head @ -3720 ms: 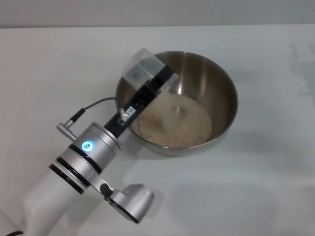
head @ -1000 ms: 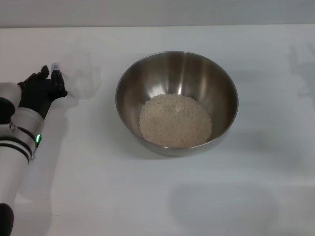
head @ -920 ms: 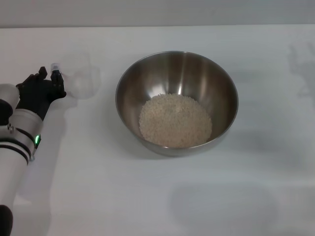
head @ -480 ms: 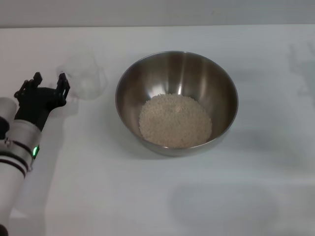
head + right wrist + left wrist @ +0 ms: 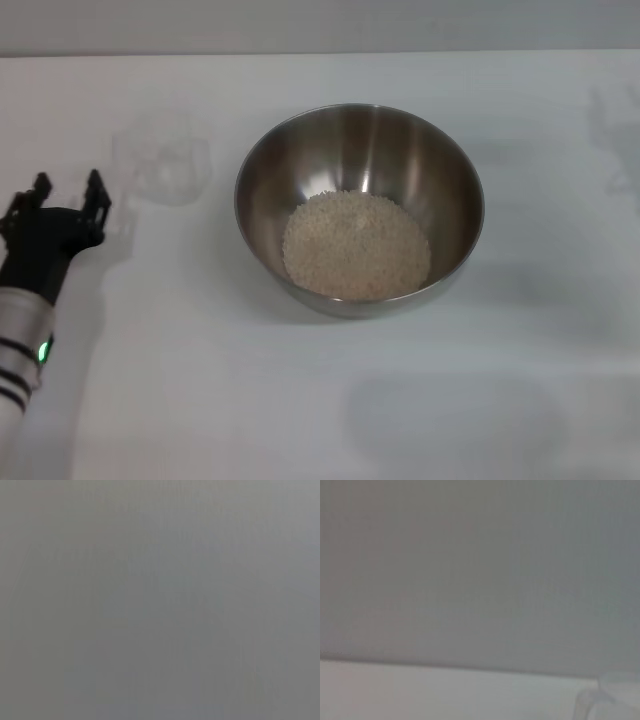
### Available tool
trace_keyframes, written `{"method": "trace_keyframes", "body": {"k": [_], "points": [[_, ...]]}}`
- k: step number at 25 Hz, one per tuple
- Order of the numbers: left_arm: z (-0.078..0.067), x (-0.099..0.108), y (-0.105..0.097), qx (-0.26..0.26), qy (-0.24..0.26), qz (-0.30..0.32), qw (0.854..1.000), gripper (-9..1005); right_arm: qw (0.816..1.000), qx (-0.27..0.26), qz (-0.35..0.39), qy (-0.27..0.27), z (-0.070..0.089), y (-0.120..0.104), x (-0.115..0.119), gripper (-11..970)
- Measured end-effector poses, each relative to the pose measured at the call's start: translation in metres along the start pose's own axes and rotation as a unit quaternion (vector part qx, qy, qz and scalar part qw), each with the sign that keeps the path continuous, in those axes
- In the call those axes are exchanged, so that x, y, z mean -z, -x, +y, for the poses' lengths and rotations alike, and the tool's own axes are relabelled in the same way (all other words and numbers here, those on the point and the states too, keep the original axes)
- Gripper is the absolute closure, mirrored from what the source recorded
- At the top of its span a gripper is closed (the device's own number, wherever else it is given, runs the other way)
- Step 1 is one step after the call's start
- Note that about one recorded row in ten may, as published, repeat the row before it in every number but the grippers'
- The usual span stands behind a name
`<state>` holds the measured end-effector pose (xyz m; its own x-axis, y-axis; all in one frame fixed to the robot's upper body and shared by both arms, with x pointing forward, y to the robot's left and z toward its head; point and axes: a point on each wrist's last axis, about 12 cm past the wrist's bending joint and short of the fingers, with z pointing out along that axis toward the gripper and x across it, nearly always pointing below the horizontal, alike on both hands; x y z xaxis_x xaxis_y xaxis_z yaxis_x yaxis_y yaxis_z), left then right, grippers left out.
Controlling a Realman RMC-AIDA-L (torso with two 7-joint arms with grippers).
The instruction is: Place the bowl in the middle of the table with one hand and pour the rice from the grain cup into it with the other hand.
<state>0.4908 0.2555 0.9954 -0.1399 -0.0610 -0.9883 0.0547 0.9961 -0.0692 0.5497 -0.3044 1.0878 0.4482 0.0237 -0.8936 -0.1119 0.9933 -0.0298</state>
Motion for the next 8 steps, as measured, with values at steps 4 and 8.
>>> {"method": "trace_keyframes", "body": {"k": [4,8], "points": [[0.001,0.020,0.006,0.017,-0.001,-0.058,0.998,397,1.000,-0.001,0.001,-0.002,0.000,0.000,0.001,481],[-0.002,0.037,0.017,0.021,-0.034,-0.139,0.989,397,1.000,-0.002,0.004,-0.006,0.001,-0.001,0.005,481]]}}
